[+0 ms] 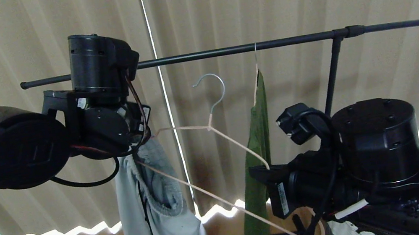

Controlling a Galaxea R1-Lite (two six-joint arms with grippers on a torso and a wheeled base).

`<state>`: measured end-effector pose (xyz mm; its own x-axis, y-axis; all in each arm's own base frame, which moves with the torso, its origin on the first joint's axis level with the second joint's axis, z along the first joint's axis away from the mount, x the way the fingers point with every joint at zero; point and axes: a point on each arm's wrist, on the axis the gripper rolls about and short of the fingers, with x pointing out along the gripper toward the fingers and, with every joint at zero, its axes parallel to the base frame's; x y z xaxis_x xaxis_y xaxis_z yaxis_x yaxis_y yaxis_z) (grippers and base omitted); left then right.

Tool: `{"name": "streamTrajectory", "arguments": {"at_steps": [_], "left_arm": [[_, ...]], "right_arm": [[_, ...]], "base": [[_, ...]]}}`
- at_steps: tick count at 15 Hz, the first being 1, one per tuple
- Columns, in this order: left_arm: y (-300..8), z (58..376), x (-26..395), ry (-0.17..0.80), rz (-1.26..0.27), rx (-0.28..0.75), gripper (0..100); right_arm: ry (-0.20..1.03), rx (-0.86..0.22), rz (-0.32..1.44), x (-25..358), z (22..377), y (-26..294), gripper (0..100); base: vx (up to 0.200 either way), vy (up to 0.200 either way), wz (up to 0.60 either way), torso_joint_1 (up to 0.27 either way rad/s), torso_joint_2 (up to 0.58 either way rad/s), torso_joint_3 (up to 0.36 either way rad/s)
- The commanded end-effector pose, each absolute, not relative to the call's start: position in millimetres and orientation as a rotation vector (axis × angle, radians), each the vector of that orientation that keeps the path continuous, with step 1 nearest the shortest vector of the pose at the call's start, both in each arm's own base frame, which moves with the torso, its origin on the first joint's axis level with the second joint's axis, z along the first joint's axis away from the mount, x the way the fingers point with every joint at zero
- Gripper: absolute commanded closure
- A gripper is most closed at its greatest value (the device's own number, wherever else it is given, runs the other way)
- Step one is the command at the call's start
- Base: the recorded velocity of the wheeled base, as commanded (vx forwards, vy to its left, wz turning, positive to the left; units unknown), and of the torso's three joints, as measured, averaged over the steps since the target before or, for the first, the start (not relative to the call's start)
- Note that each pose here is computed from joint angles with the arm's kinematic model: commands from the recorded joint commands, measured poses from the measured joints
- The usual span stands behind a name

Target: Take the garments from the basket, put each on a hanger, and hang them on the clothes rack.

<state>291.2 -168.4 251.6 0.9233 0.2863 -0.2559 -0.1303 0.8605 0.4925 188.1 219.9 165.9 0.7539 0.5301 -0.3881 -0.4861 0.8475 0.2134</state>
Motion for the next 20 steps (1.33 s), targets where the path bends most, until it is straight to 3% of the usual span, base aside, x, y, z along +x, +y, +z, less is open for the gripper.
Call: {"name": "streamTrajectory", "arguments": {"at_steps": [1, 10, 14, 20], "left_arm": [[-165.6, 252.2, 286.1, 0.332, 0.224, 0.493, 100], [-174.3, 261.7, 253.6, 0.295, 0.150, 0.485, 100], [-169.3, 270.6, 251.0, 0.275, 0.160, 0.464, 100], [-157.1, 269.9, 241.5, 0.315, 0.168, 0.498, 100]], "right_arm": [[0.465, 0.083, 0.521, 196.4, 156.3, 229.5, 100], [0.420, 0.133, 0.476, 219.4, 146.1, 255.1, 100], [0.444, 0.113, 0.463, 217.3, 139.7, 252.2, 100], [0.388, 0.133, 0.267, 246.6, 144.2, 226.1, 100]], "base": [[0.000, 0.000, 0.00, 0.000, 0.00, 0.000], [0.000, 0.000, 0.00, 0.000, 0.00, 0.000], [0.000, 0.000, 0.00, 0.000, 0.00, 0.000], [0.000, 0.000, 0.00, 0.000, 0.00, 0.000]]}}
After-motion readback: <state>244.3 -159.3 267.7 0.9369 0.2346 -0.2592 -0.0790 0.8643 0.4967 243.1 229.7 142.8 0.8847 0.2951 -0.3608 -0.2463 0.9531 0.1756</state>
